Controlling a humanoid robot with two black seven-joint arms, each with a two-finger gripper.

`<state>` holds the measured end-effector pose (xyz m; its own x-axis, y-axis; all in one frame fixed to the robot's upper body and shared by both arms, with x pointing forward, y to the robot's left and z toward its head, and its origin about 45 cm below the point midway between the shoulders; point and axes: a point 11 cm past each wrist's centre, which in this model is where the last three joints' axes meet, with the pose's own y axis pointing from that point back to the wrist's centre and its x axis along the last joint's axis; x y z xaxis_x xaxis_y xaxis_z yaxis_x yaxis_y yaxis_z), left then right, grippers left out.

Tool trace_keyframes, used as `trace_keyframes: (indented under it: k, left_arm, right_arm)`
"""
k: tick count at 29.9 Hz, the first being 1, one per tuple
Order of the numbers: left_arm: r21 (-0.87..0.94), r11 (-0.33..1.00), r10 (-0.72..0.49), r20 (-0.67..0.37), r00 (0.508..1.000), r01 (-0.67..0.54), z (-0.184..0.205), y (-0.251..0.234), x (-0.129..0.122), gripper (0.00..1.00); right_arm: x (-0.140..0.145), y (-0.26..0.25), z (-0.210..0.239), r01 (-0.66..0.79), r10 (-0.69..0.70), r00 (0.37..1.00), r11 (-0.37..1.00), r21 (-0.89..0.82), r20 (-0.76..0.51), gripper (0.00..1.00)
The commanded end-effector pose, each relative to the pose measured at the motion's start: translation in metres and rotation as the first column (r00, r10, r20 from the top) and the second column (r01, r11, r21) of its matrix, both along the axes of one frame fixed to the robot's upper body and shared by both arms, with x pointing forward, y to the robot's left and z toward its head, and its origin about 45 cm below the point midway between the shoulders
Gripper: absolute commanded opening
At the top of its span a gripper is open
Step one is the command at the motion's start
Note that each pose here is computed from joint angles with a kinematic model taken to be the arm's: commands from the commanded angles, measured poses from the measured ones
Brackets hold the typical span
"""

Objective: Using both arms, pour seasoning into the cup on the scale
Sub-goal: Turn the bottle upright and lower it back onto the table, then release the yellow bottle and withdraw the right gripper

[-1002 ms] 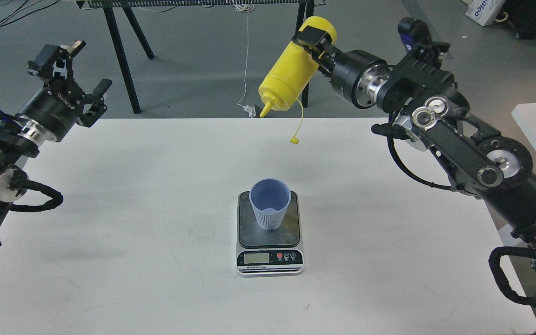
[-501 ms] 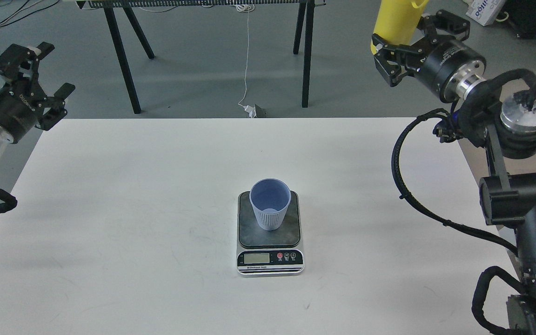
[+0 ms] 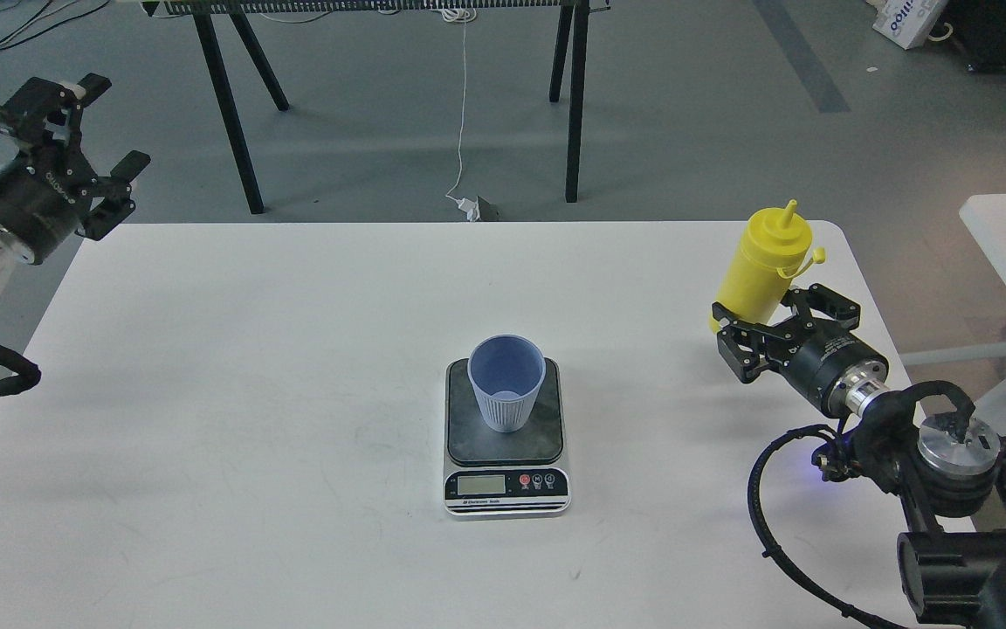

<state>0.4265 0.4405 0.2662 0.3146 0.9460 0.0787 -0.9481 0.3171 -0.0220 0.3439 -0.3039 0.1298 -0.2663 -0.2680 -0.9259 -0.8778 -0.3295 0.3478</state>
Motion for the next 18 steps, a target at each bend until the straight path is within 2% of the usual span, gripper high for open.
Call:
trace_keyframes:
  k: [1,9,14,18]
  left_arm:
    - [-0.009,1.0,-0.011,0.004,1.0,0.011,0.0,-0.007,0.003,0.99]
    - [0.004,1.0,-0.015,-0.005,1.0,0.015,-0.002,-0.006,0.002,0.99]
    - [0.006,1.0,-0.014,-0.005,1.0,0.014,-0.001,-0.005,0.002,0.99]
    - [0.006,1.0,-0.014,-0.005,1.0,0.014,-0.001,-0.005,0.002,0.99]
  right_arm:
    - [-0.007,0.002,-0.021,-0.021,0.021,1.0,1.0,-0.001,-0.006,0.02]
    - [-0.022,0.019,-0.061,-0.101,0.098,0.988,0.995,-0.023,-0.118,0.05]
    - [-0.027,0.028,-0.067,-0.137,0.132,0.982,0.99,-0.029,-0.137,0.2]
    - [-0.031,0.032,-0.07,-0.158,0.151,0.978,0.987,-0.035,-0.147,0.44]
